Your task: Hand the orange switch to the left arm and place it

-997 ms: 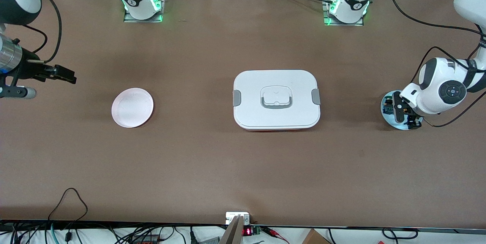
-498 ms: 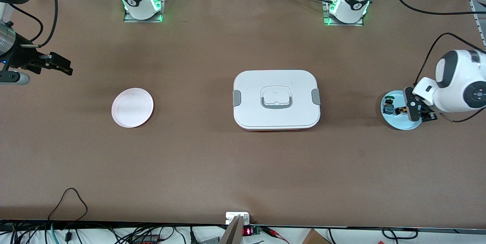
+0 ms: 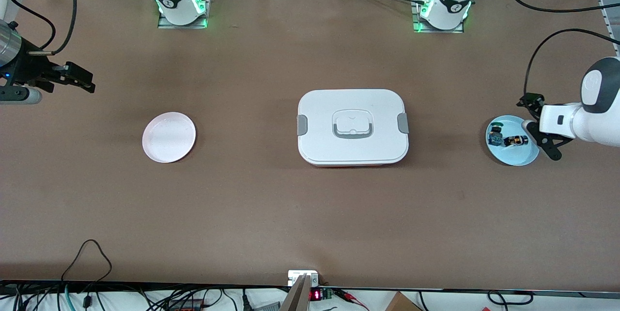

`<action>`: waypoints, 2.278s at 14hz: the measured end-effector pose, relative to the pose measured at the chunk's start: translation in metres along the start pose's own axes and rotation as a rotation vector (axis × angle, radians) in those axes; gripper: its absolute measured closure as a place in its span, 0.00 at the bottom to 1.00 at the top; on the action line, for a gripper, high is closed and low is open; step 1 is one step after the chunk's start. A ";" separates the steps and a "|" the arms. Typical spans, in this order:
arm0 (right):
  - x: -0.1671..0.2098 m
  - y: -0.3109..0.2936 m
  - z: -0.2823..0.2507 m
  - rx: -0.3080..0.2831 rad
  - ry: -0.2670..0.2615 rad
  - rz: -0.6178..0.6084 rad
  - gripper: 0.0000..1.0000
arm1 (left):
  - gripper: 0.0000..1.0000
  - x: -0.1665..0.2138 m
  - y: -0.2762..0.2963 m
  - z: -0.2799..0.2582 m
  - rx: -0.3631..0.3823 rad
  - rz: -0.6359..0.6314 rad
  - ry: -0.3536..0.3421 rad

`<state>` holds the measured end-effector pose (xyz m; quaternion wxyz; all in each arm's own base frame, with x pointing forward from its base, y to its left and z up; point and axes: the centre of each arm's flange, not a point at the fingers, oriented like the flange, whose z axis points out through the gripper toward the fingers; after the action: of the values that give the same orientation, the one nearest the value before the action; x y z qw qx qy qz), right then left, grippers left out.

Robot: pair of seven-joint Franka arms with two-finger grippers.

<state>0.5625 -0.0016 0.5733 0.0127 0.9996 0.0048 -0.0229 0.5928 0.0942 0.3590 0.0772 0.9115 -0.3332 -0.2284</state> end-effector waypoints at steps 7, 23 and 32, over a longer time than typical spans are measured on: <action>-0.003 -0.005 0.004 0.001 -0.039 -0.008 0.00 | 0.00 0.043 0.086 -0.096 0.017 -0.393 0.026; -0.003 -0.002 0.002 0.026 -0.036 -0.097 0.00 | 0.00 -0.034 0.179 -0.191 0.204 -0.588 0.446; -0.003 0.001 0.002 0.035 -0.030 -0.076 0.00 | 0.00 -0.024 0.167 -0.187 0.219 -0.564 0.491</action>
<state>0.5596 -0.0031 0.5717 -0.0055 0.9984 0.0423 -0.0382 0.5681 -0.0203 0.5819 -0.0088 0.9977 -0.0635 0.0214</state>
